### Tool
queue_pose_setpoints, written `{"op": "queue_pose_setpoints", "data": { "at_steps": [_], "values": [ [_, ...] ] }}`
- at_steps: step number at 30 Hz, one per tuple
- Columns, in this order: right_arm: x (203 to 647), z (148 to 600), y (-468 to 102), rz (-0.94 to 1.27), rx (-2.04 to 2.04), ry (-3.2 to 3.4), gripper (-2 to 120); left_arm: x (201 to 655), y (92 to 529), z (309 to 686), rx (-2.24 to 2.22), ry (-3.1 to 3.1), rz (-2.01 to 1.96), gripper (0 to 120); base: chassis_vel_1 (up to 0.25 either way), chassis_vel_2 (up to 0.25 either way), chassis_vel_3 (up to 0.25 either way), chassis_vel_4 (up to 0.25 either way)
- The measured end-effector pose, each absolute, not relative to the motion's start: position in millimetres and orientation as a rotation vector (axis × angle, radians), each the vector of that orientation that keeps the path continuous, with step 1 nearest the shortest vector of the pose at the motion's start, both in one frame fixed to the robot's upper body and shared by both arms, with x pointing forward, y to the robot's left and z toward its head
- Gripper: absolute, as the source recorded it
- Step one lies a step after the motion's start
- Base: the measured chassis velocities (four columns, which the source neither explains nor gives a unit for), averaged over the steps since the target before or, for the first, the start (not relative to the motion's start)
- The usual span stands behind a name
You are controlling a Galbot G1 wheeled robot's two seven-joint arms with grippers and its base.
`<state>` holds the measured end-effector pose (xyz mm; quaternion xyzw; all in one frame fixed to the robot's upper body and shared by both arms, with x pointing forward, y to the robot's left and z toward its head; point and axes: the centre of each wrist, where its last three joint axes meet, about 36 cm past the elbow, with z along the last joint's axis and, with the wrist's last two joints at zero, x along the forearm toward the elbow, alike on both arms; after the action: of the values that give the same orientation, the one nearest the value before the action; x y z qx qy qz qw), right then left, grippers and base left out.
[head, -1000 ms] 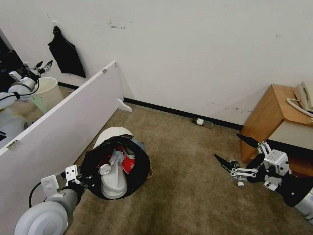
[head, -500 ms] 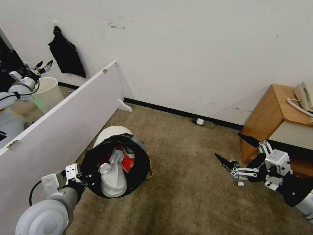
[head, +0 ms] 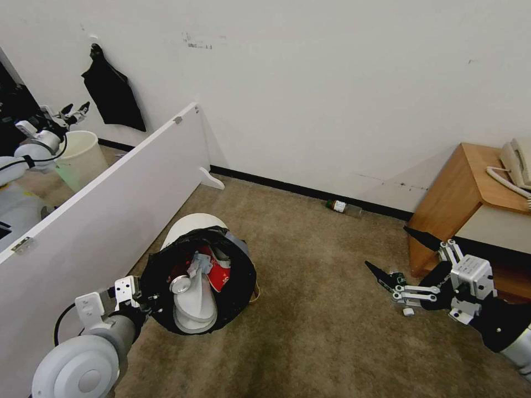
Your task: Pick up the trash bin and place the garbage on the floor into it.
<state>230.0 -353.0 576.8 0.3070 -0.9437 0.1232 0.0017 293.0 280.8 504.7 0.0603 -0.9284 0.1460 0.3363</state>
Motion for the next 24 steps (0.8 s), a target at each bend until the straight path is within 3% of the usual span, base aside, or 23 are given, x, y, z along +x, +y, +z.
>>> {"op": "queue_pose_setpoints", "data": {
  "at_steps": [11, 24],
  "values": [
    [244.8, 583.7, -350.3, 0.446, 1.089, -2.841, 100, 290.9, 278.5, 505.9, 0.145, -2.419, 0.392, 0, 0.000, 0.000, 0.000, 0.000],
    [263.4, 584.3, -350.4, 0.460, 1.160, -2.769, 100, 287.7, 278.7, 505.4, 0.171, -2.426, 0.388, 0, 0.072, 0.071, 0.077, 0.066]
  ]
}}
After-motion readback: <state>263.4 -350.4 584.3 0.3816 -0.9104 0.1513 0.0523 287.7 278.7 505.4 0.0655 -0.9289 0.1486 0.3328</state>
